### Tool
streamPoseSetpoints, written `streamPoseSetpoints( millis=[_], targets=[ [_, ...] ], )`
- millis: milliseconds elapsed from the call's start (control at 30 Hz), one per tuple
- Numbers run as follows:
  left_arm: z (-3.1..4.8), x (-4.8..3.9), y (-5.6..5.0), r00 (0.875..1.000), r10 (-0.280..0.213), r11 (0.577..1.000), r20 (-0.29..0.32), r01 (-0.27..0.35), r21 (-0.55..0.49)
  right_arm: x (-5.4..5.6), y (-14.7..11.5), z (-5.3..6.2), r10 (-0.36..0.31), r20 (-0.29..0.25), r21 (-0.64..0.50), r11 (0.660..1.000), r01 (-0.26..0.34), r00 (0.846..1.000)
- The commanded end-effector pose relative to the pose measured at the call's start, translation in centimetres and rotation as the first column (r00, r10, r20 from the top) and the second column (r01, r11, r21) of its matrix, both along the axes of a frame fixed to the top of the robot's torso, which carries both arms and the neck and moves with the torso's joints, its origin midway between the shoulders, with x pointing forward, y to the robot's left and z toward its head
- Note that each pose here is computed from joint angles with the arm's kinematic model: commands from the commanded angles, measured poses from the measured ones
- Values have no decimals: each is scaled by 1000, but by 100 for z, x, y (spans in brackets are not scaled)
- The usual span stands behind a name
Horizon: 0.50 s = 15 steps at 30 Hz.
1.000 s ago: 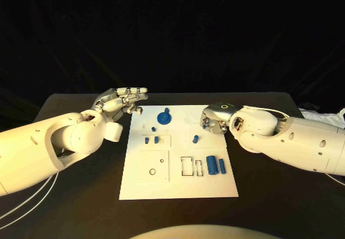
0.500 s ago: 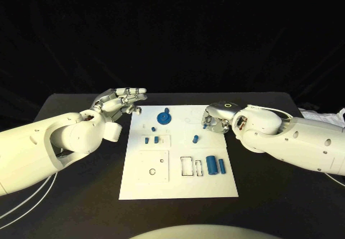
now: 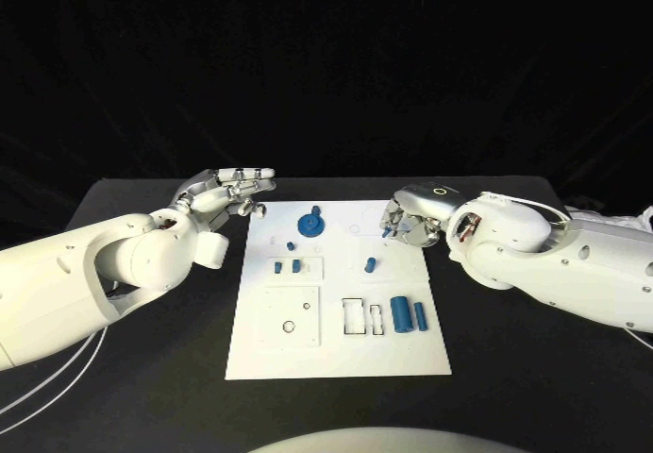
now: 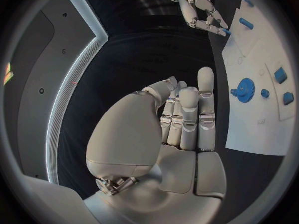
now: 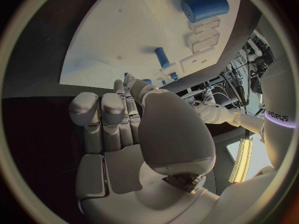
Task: Assemble the parts on the task board
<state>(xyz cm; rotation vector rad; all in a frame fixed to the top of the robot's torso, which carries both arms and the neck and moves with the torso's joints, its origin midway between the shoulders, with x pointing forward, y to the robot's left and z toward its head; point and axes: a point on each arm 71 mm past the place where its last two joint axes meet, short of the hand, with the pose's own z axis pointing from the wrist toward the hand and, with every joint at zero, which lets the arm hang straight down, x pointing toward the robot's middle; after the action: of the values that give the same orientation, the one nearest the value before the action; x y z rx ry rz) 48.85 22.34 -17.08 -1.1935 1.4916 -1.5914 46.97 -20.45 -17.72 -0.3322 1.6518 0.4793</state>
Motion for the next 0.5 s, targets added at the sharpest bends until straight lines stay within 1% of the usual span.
streamPoseSetpoints(
  millis=[33, 133, 333, 400, 500],
  targets=[
    [4, -4, -22, 1000, -21, 1000, 6, 21, -6, -74, 128, 48, 29, 3, 35, 999, -29, 1000],
    [0, 2, -32, 1000, -23, 1000, 5, 23, -7, -144, 296, 74, 71, 6, 46, 996, -71, 997],
    [-13, 7, -56, 1000, -27, 1000, 2, 27, -8, -242, 590, 94, 137, 22, 40, 990, -138, 990],
    [-15, 6, -66, 1000, -29, 1000, 2, 29, -9, -270, 676, 88, 158, 25, 35, 987, -158, 987],
    [-16, 3, -82, 999, -33, 999, 2, 33, -11, -330, 830, 48, 195, 25, 30, 980, -195, 981]
  ],
)
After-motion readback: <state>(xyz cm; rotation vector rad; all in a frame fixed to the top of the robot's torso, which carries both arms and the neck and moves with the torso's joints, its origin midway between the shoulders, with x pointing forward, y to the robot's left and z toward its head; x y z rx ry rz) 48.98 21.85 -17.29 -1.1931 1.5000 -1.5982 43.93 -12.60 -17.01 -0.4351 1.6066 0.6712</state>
